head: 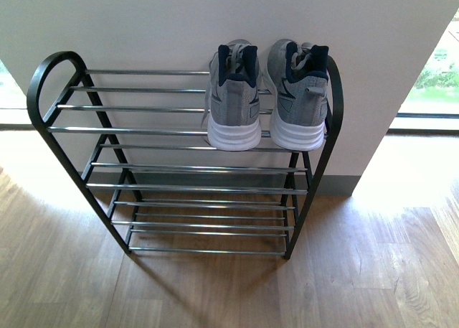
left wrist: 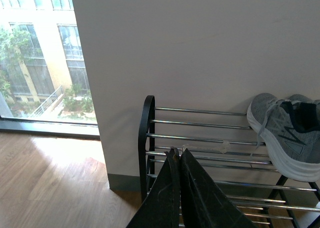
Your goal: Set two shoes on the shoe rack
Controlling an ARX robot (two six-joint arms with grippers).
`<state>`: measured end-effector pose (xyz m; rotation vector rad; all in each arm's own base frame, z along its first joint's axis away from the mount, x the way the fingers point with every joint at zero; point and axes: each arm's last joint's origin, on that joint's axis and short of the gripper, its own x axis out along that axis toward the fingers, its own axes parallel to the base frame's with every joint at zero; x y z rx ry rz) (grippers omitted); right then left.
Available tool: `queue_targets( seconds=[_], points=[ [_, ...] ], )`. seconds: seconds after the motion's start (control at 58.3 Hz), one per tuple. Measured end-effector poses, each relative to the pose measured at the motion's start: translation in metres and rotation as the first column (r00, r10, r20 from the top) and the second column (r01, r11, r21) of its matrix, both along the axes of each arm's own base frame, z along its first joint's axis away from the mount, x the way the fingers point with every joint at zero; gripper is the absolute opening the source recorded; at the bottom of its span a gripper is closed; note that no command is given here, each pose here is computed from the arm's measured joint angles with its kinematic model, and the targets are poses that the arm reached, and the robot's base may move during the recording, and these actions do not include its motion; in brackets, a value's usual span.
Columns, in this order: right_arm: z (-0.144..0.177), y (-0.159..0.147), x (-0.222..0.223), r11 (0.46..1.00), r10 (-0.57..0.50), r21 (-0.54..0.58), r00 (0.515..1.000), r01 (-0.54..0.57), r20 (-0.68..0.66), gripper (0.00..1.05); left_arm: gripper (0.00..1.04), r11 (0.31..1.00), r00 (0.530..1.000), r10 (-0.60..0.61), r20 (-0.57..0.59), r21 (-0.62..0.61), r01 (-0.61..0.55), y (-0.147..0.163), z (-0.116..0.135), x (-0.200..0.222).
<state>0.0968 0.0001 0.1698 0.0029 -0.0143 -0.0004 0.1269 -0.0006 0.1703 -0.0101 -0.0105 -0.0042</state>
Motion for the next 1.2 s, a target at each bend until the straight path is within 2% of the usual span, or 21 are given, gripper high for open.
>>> queue_targets(
  seconds=[0.995, 1.03, 1.201],
  points=[
    [0.0, 0.0, 0.0, 1.0, 0.0, 0.0, 1.0, 0.0, 0.0, 0.96, 0.01, 1.0, 1.0, 0.002, -0.013, 0.0, -0.002, 0.0, -0.003, -0.029],
    [0.0, 0.0, 0.0, 1.0, 0.0, 0.0, 1.0, 0.0, 0.0, 0.96, 0.07, 1.0, 1.0, 0.001, -0.013, 0.0, -0.001, 0.0, -0.003, -0.029],
    [0.0, 0.0, 0.0, 1.0, 0.0, 0.0, 1.0, 0.0, 0.0, 0.96, 0.5, 1.0, 1.0, 0.001, -0.013, 0.0, -0.001, 0.0, -0.003, -0.029]
  ],
)
